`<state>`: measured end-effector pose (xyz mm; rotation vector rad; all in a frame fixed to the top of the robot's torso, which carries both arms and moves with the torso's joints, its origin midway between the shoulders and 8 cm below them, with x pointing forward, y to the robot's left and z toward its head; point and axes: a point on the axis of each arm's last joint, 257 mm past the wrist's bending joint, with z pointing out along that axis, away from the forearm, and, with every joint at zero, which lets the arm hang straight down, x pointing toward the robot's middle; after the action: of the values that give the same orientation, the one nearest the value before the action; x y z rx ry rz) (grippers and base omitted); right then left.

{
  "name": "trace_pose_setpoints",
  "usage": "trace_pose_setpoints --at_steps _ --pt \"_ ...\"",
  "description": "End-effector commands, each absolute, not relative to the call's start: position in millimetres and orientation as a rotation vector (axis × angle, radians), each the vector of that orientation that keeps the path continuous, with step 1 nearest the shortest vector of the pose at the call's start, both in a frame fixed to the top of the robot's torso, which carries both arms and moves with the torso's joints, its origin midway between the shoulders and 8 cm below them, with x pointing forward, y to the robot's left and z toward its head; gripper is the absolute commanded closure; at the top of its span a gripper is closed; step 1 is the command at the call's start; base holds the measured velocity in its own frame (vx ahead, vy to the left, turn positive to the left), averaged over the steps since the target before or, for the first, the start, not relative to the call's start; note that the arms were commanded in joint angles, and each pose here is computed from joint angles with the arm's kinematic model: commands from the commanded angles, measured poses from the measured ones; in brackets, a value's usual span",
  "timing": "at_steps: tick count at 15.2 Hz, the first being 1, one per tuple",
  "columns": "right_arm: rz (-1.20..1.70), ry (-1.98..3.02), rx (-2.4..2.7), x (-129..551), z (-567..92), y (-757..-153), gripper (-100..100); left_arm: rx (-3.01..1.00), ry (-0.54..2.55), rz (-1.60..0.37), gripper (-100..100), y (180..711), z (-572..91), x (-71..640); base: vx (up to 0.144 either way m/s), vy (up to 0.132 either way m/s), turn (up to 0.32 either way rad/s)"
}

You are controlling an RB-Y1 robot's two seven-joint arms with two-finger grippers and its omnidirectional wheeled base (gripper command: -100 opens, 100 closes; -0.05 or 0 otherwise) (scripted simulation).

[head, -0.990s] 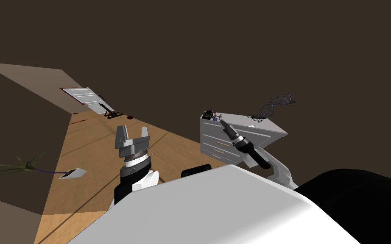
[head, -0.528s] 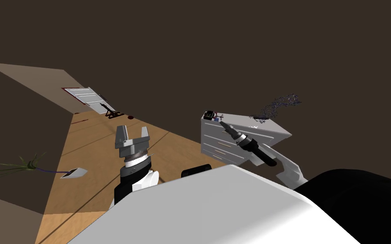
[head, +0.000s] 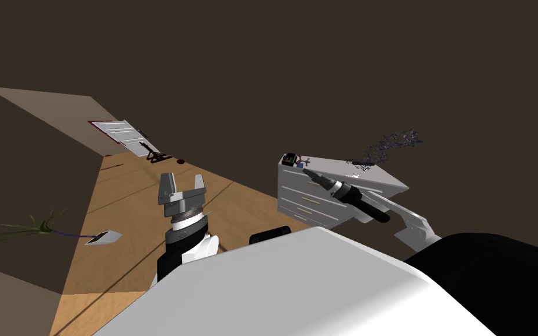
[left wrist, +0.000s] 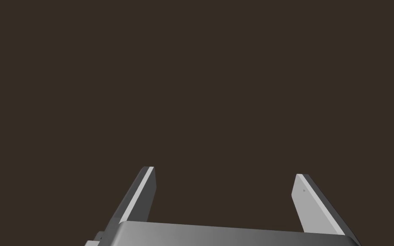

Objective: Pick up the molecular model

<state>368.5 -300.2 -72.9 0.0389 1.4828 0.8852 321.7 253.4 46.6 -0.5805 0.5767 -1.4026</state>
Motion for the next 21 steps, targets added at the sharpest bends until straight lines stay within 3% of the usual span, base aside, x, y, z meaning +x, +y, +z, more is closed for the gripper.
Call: trace_pose_setpoints --at_steps 1,21 --pt "0.835 1.524 -0.008 371.0 -76.1 -309.3 -100 -0.58 0.577 -1.403 0 253.4 46.6 321.7 0.03 0.016 0.016" --pt "0.539 1.774 -0.43 392.5 -77.7 -341.7 -100 -0.58 0.577 -1.403 0 253.4 46.6 321.7 0.025 0.01 0.009"
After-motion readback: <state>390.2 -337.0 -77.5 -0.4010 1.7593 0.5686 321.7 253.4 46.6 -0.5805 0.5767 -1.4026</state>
